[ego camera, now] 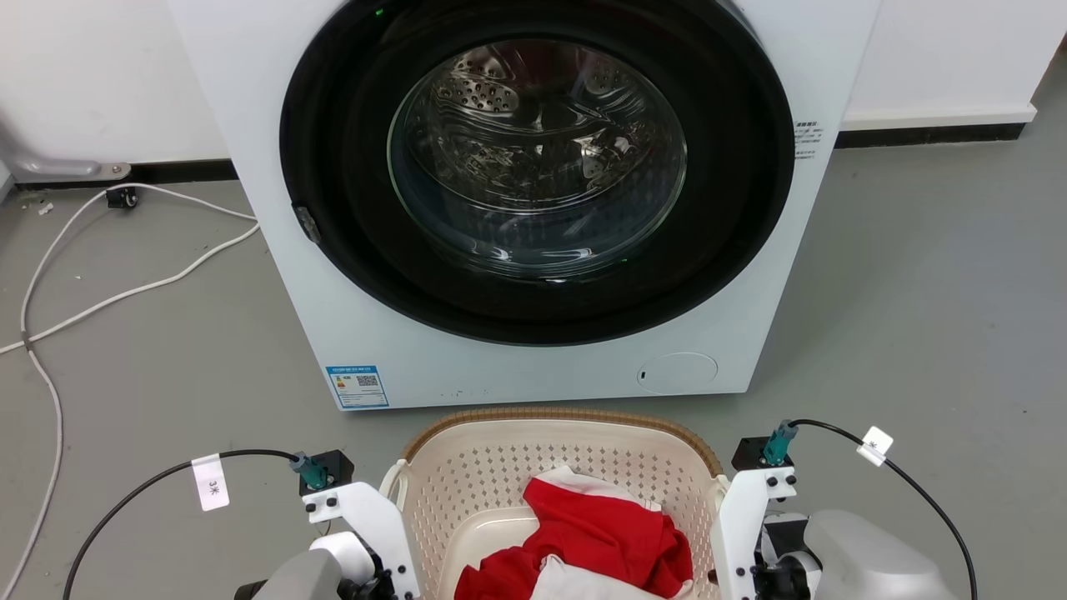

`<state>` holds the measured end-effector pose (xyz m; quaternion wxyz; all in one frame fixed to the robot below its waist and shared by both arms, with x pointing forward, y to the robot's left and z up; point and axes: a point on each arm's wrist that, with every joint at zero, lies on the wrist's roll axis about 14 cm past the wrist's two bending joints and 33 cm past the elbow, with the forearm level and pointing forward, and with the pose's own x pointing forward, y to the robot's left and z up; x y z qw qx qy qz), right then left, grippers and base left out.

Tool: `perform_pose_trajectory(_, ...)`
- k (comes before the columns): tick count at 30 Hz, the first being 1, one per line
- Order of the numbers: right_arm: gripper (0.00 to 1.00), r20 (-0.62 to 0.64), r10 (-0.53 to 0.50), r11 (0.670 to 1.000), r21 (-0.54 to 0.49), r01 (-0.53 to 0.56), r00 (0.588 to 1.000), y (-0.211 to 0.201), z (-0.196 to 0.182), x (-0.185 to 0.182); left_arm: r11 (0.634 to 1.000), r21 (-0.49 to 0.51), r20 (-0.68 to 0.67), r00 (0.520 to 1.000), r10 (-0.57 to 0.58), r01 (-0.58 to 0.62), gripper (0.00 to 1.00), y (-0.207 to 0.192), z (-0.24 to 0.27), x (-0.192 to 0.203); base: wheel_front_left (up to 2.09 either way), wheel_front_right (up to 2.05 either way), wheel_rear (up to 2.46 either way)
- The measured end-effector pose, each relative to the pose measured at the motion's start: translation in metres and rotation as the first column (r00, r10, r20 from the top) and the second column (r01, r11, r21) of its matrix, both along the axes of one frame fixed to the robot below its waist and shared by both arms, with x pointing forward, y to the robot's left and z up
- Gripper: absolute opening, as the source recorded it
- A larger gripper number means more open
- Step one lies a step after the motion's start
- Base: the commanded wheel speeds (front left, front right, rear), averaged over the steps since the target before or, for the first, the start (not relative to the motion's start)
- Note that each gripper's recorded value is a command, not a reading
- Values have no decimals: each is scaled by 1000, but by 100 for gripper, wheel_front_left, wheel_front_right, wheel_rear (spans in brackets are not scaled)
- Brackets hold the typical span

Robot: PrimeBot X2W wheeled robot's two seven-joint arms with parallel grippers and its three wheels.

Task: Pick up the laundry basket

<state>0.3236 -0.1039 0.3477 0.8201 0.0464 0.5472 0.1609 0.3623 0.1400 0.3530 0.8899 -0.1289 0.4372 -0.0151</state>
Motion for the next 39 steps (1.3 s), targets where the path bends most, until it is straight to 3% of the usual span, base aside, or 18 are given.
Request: perform_pose_trajectory(39,0,12,3,1000,-8,-3,1000,-1,0,1,1000,-9,8,1000,10,-10,0,-2,1,-1,0,0,0)
